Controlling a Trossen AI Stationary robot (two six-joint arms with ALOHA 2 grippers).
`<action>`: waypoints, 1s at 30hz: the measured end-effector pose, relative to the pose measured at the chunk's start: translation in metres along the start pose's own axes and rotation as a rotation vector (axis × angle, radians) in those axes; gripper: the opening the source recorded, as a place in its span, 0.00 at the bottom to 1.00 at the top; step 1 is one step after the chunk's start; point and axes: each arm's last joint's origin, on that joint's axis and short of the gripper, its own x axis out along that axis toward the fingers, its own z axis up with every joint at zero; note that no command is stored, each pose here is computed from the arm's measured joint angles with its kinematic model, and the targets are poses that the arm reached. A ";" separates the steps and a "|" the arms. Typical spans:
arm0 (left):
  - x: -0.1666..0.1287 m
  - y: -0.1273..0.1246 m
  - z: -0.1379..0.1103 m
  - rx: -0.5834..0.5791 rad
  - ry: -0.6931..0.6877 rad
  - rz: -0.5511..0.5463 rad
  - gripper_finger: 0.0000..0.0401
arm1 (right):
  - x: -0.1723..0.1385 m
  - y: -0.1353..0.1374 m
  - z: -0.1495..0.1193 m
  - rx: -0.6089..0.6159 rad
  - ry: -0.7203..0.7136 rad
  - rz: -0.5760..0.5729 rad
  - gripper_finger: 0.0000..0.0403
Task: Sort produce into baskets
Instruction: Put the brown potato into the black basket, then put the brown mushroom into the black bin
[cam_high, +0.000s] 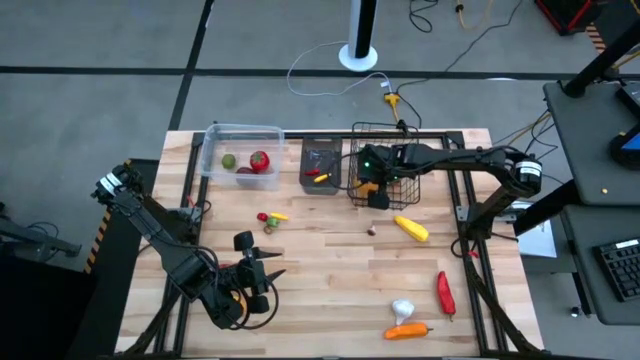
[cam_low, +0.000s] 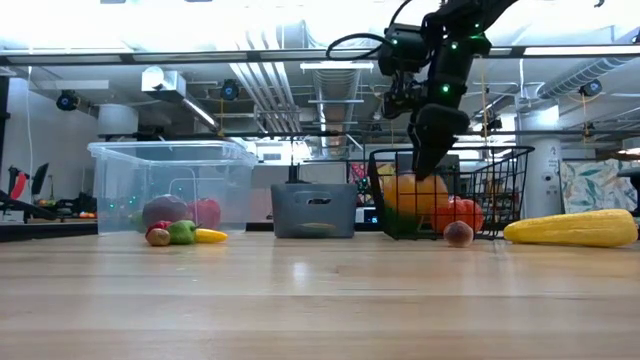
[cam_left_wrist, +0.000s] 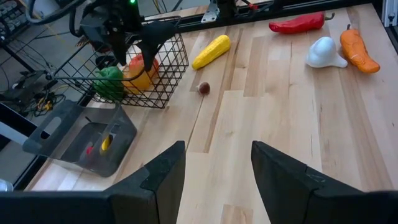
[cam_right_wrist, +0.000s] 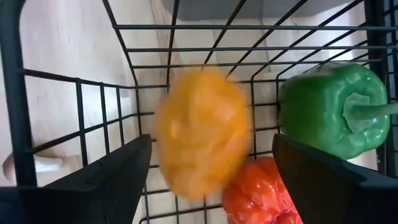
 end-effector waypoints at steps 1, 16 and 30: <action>0.000 0.000 0.000 0.000 0.000 0.000 0.42 | 0.000 0.000 0.000 0.002 0.001 0.000 0.81; 0.000 0.000 0.000 -0.001 0.000 0.000 0.42 | -0.018 -0.006 0.011 0.052 -0.005 -0.039 0.83; 0.000 0.000 0.000 -0.012 0.001 -0.003 0.42 | -0.084 0.021 0.037 0.225 -0.130 0.018 0.77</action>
